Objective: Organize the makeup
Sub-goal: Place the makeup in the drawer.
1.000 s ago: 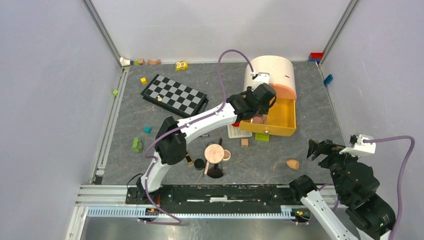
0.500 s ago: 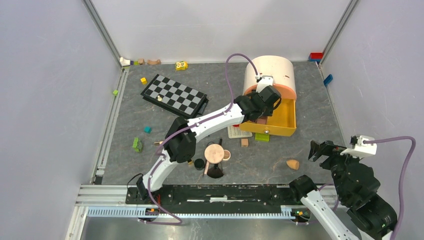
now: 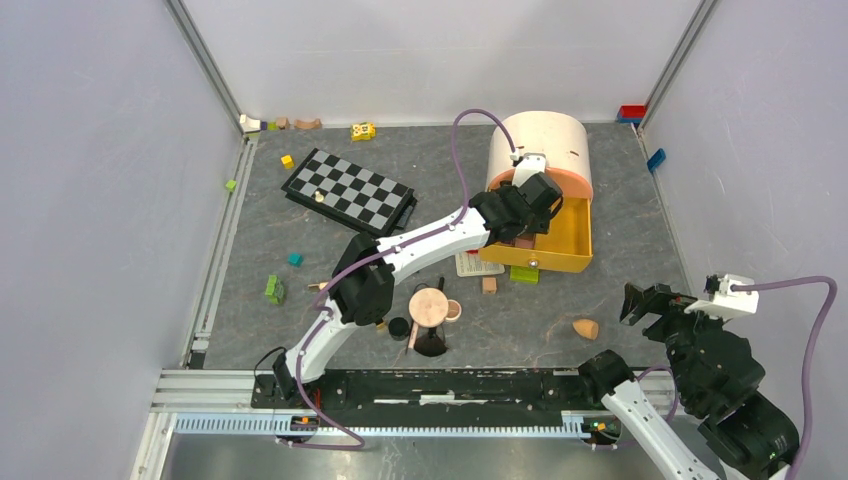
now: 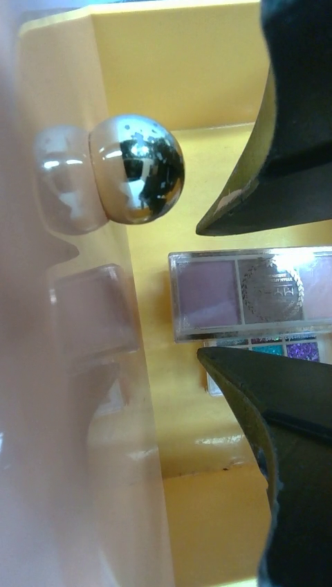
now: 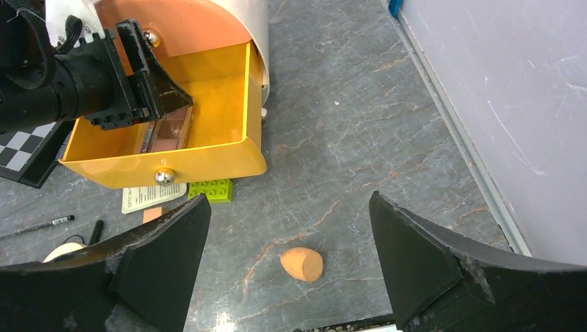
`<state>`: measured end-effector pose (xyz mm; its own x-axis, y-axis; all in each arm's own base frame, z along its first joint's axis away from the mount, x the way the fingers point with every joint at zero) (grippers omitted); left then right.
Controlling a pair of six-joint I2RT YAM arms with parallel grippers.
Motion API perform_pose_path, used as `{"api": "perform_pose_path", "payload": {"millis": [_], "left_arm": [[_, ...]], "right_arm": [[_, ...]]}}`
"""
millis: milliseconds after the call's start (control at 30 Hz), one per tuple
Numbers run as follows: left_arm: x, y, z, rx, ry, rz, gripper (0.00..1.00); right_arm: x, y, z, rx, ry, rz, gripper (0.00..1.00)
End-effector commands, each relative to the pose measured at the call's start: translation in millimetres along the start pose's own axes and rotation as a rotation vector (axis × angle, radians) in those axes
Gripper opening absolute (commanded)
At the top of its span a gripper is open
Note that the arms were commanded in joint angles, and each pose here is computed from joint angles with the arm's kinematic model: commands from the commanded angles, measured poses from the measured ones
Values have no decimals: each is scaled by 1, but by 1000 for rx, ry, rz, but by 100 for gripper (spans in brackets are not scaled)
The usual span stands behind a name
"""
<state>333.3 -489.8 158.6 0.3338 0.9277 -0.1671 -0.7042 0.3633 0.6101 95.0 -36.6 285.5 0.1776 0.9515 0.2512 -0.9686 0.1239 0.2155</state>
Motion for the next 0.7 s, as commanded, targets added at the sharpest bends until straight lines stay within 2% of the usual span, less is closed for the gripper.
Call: {"api": "perform_pose_path", "payload": {"millis": [0,100,267,667], "left_arm": [[-7,9,15,-38,33,-7,70],[-7,15,20,-46,29,-17,73],[-12,33,35,-61,20,-63,73],[-33,108,71,-153,-44,-198,73]], "right_arm": [[-4,5,6,-26,-19,-3,92],[-3,4,7,-27,-25,-1,92],[-2,3,5,-24,-29,4,92],[1,-3,4,-26,-21,-1,92]]}}
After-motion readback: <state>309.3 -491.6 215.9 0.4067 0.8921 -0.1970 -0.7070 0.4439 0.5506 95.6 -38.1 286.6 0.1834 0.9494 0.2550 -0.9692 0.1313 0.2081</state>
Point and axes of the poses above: each gripper's point midway between its finger pads, its own y axis back along the fingers, its own x axis along the line the jaws close on, z = x × y, the point moved 2 cm from there along y, back along the fingers, and after that the axes turned 4 degrees about -y, right-handed, at the moved point
